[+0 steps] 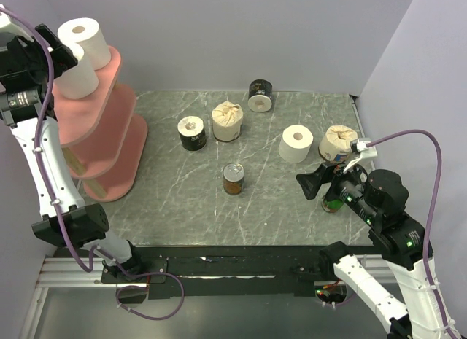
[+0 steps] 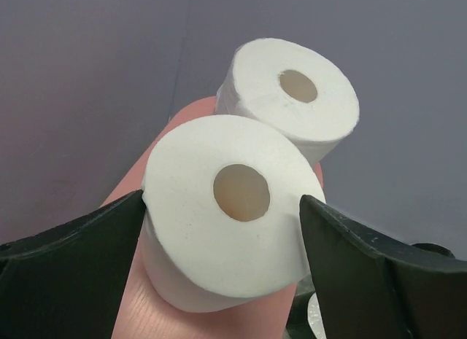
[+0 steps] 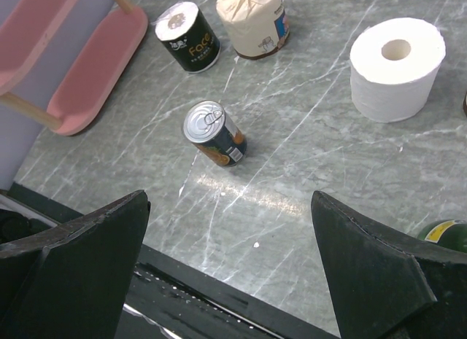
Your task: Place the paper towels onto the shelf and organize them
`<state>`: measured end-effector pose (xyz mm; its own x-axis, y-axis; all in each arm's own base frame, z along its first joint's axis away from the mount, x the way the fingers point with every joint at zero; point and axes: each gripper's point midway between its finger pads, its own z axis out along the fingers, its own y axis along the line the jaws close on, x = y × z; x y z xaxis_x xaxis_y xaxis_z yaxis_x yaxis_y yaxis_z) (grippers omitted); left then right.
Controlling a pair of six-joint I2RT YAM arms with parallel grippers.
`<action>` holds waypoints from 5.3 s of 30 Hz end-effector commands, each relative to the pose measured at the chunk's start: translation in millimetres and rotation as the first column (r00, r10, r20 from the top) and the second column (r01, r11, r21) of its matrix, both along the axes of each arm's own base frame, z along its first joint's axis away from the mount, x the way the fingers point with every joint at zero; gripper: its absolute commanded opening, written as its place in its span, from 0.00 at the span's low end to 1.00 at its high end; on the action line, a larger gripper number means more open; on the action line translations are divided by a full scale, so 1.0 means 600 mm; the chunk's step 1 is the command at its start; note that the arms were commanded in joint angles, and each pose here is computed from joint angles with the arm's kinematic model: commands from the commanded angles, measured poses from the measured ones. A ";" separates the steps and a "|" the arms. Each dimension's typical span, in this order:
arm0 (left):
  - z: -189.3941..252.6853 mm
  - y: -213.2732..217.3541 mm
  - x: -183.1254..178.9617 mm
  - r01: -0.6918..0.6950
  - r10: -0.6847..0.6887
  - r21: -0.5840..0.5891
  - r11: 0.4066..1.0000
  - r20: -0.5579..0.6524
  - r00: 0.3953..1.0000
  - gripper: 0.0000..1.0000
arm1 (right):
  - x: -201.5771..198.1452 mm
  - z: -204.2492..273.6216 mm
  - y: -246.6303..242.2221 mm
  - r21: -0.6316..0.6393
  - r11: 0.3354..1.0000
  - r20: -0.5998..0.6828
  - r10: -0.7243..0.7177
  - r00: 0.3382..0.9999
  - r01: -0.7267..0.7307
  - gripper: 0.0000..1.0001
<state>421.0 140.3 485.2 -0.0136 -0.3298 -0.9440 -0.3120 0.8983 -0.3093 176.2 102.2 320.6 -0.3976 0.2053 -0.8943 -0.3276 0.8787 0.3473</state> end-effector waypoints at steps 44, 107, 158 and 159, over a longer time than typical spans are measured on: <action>-0.233 -0.515 -0.240 0.831 -0.830 0.030 0.555 -0.034 0.556 0.95 | 0.434 -0.163 -0.056 -0.358 0.906 -0.263 -0.328 0.907 0.224 0.74; -0.359 -0.507 -0.252 0.791 -0.781 0.027 0.612 -0.137 0.609 0.99 | 0.270 -0.305 0.043 -0.488 0.873 -0.432 -0.228 0.873 -0.014 0.39; -0.520 -0.833 -0.361 0.819 -0.795 -0.261 0.511 -0.506 0.334 0.91 | -0.010 -0.044 0.075 0.080 0.996 0.005 -0.041 0.999 0.040 0.70; -0.535 -0.833 -0.361 0.816 -0.780 -0.254 0.520 -0.531 0.332 0.91 | -0.011 -0.045 0.069 0.083 0.995 0.008 -0.050 0.999 0.049 0.70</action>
